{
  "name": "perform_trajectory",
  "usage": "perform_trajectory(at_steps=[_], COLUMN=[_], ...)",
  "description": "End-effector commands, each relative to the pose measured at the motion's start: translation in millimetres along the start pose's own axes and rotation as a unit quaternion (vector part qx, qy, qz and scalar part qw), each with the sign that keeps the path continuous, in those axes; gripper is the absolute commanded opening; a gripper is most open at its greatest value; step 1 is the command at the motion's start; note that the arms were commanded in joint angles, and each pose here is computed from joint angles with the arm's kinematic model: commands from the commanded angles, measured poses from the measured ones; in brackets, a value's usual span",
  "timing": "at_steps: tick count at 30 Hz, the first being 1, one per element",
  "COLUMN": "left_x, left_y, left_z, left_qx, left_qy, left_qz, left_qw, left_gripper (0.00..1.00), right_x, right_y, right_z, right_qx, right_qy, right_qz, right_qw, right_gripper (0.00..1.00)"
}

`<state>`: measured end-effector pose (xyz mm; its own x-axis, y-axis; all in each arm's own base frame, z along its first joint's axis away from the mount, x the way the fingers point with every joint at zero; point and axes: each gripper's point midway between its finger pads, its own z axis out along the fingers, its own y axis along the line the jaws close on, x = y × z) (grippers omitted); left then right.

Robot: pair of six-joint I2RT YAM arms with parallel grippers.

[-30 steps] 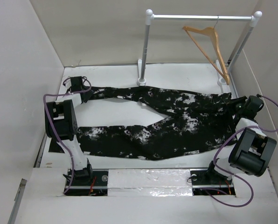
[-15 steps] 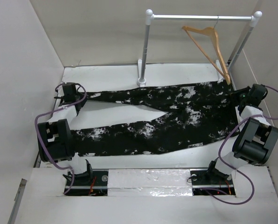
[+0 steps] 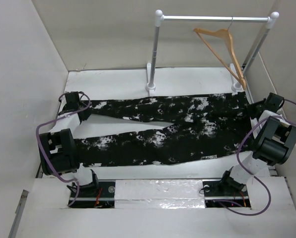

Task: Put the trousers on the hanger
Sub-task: Flatten out the trousers at the center of the board.

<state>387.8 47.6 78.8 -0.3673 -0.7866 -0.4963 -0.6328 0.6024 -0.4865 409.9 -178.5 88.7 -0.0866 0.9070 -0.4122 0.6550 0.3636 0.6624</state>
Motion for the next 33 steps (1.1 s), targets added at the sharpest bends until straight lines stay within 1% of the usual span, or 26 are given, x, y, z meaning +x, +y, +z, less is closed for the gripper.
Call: perform_trajectory(at_steps=[1, 3, 4, 5, 6, 7, 9, 10, 11, 12, 13, 14, 17, 18, 19, 20, 21, 22, 23, 24, 25, 27, 28, 29, 31, 33], left_x=[16.2, 19.5, 17.7, 6.9, 3.2, -1.1, -21.4, -26.9, -37.1, -40.5, -45.9, -47.7, -47.6, -46.3, -44.7, -43.9, -43.9, -44.1, -45.4, -44.0, -42.0, -31.6, -27.9, -16.2, -4.7, 15.5], left_y=[12.7, 17.2, 15.7, 15.9, 14.0, 11.6, 6.1, 4.9, 0.3, -1.4, -1.9, -1.3, 9.1, 11.7, 14.3, 21.4, 21.1, 21.8, 22.9, 23.6, 24.8, 36.6, 44.6, 58.4, 74.5, 90.4], left_z=[-5.6, -11.2, -14.7, -22.2, -26.0, -30.6, -46.0, -51.6, -60.5, -63.5, -66.3, -65.6, -53.5, -50.3, -47.7, -45.8, -46.8, -48.4, -53.5, -56.1, -57.8, -57.3, -55.6, -51.9, -50.2, -46.7], left_qx=[-0.027, -0.028, -0.023, -0.029, -0.026, -0.022, -0.018, -0.017, -0.009, -0.005, -0.007, -0.010, -0.040, -0.048, -0.055, -0.068, -0.067, -0.067, -0.066, -0.064, -0.064, -0.079, -0.090, -0.120, -0.157, -0.179], left_qy=[0.017, 0.014, 0.007, -0.018, -0.026, -0.035, -0.080, -0.094, -0.117, -0.125, -0.137, -0.140, -0.131, -0.127, -0.123, -0.117, -0.117, -0.118, -0.126, -0.125, -0.124, -0.106, -0.095, -0.074, -0.054, -0.024], left_qz=[0.014, 0.009, 0.003, 0.001, 0.003, 0.001, -0.002, -0.004, -0.010, -0.011, -0.013, -0.013, -0.015, -0.013, -0.012, -0.015, -0.014, -0.009, -0.008, -0.008, -0.008, -0.014, -0.020, -0.024, -0.024, -0.025], left_qw=[0.999, 0.999, 1.000, 0.999, 0.999, 0.999, 0.997, 0.995, 0.993, 0.992, 0.990, 0.990, 0.990, 0.991, 0.991, 0.991, 0.991, 0.991, 0.990, 0.990, 0.990, 0.991, 0.991, 0.990, 0.986, 0.983], left_gripper=[0.20, 0.54, 0.78, 0.84, 0.85, 0.85, 0.84, 0.84, 0.83, 0.82, 0.81, 0.81, 0.76, 0.72, 0.65, 0.58, 0.51, 0.40, 0.36, 0.35, 0.35, 0.38, 0.42, 0.44, 0.47, 0.49], right_x=[-46.3, -54.1, -62.1, -62.1, -65.3, -65.9, -61.8, -55.2, -54.8, -42.7, -34.8, -21.7, 49.5, 63.8, 104.1, 127.5, 163.7, 188.3, 206.3, 236.2, 252.2, 277.1, 297.8, 303.0, 309.9, 316.7], right_y=[18.6, 27.4, 40.6, 44.7, 51.1, 68.7, 91.3, 92.0, 107.8, 105.6, 124.1, 125.6, 121.9, 138.0, 118.8, 116.5, 122.7, 110.2, 107.2, 107.4, 103.3, 101.2, 97.5, 100.1, 86.9, 78.7], right_z=[-13.4, -22.4, -33.7, -41.3, -48.4, -63.1, -87.7, -85.8, -109.6, -115.5, -142.8, -151.0, -164.4, -191.0, -184.7, -190.0, -208.7, -207.8, -212.6, -225.8, -228.3, -236.8, -242.0, -245.0, -234.5, -227.6], right_qx=[-0.008, -0.013, -0.029, -0.031, -0.041, -0.067, -0.096, -0.097, -0.124, -0.133, -0.172, -0.186, -0.247, -0.309, -0.319, -0.337, -0.379, -0.381, -0.393, -0.418, -0.422, -0.427, -0.429, -0.428, -0.381, -0.380], right_qy=[-0.075, -0.086, -0.100, -0.098, -0.106, -0.115, -0.122, -0.115, -0.132, -0.133, -0.151, -0.146, -0.091, -0.100, -0.051, -0.029, 0.005, 0.034, 0.054, 0.090, 0.110, 0.143, 0.161, 0.159, 0.148, 0.148], right_qz=[-0.014, -0.016, -0.017, -0.015, -0.016, -0.021, -0.037, -0.042, -0.055, -0.062, -0.081, -0.089, -0.128, -0.150, -0.165, -0.178, -0.202, -0.222, -0.239, -0.261, -0.281, -0.313, -0.342, -0.356, -0.377, -0.382], right_qw=[0.997, 0.996, 0.994, 0.995, 0.993, 0.991, 0.987, 0.988, 0.982, 0.980, 0.970, 0.968, 0.956, 0.934, 0.932, 0.924, 0.903, 0.897, 0.886, 0.865, 0.855, 0.836, 0.821, 0.816, 0.831, 0.829], right_gripper=[0.05, 0.13, 0.25, 0.32, 0.40, 0.64, 0.86, 0.91, 0.92, 0.92, 0.92, 0.92, 0.75, 0.61, 0.21, 0.10, 0.03, 0.00, 0.00, 0.00, 0.00, 0.03, 0.08, 0.11, 0.17, 0.25])
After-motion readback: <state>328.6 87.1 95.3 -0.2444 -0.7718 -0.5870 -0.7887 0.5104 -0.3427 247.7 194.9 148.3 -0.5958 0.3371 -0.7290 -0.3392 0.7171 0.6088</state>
